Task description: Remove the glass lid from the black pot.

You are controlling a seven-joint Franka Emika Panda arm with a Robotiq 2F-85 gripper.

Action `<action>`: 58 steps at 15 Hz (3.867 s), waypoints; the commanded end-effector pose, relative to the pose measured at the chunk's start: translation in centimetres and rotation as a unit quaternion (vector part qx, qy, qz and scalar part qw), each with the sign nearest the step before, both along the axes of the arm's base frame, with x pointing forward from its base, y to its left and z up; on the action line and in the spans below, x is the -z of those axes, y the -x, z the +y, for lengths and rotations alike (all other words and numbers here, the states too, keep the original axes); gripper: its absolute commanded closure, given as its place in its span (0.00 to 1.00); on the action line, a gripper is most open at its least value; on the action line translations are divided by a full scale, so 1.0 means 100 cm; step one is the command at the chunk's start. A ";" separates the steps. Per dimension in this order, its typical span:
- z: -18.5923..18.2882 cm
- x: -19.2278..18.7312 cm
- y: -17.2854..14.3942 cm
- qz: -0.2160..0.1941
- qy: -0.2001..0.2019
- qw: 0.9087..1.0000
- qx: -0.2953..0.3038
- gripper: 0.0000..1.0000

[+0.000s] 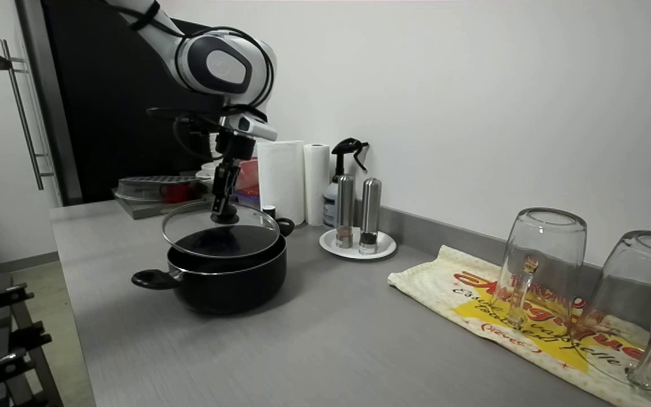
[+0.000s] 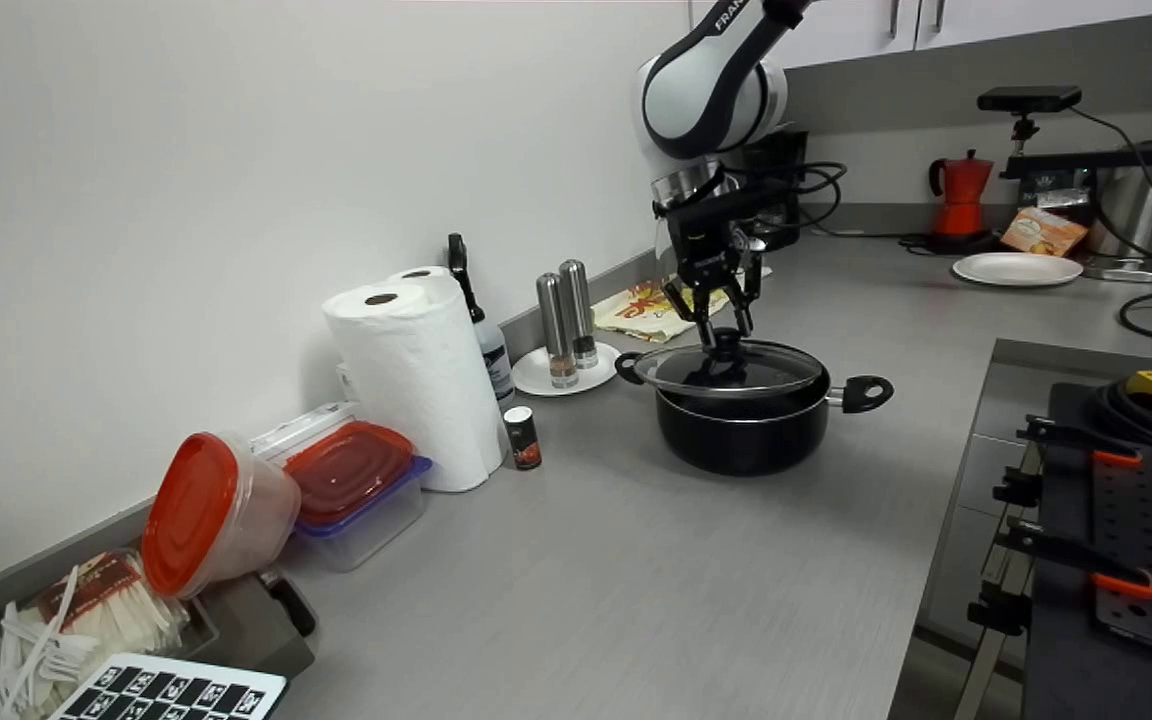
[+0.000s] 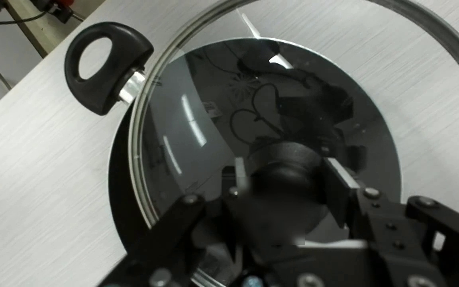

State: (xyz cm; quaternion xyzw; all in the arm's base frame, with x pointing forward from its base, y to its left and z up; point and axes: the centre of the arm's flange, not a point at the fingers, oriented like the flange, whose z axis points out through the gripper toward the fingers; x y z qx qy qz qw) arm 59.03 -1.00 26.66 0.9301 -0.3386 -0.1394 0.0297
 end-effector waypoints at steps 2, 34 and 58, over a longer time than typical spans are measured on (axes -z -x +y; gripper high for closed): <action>0.029 -0.034 0.002 -0.018 -0.025 0.999 -0.031 0.78; 0.324 0.068 0.162 -0.182 -0.010 0.856 -0.483 0.78; 0.330 0.138 0.180 -0.140 0.061 0.762 -0.629 0.40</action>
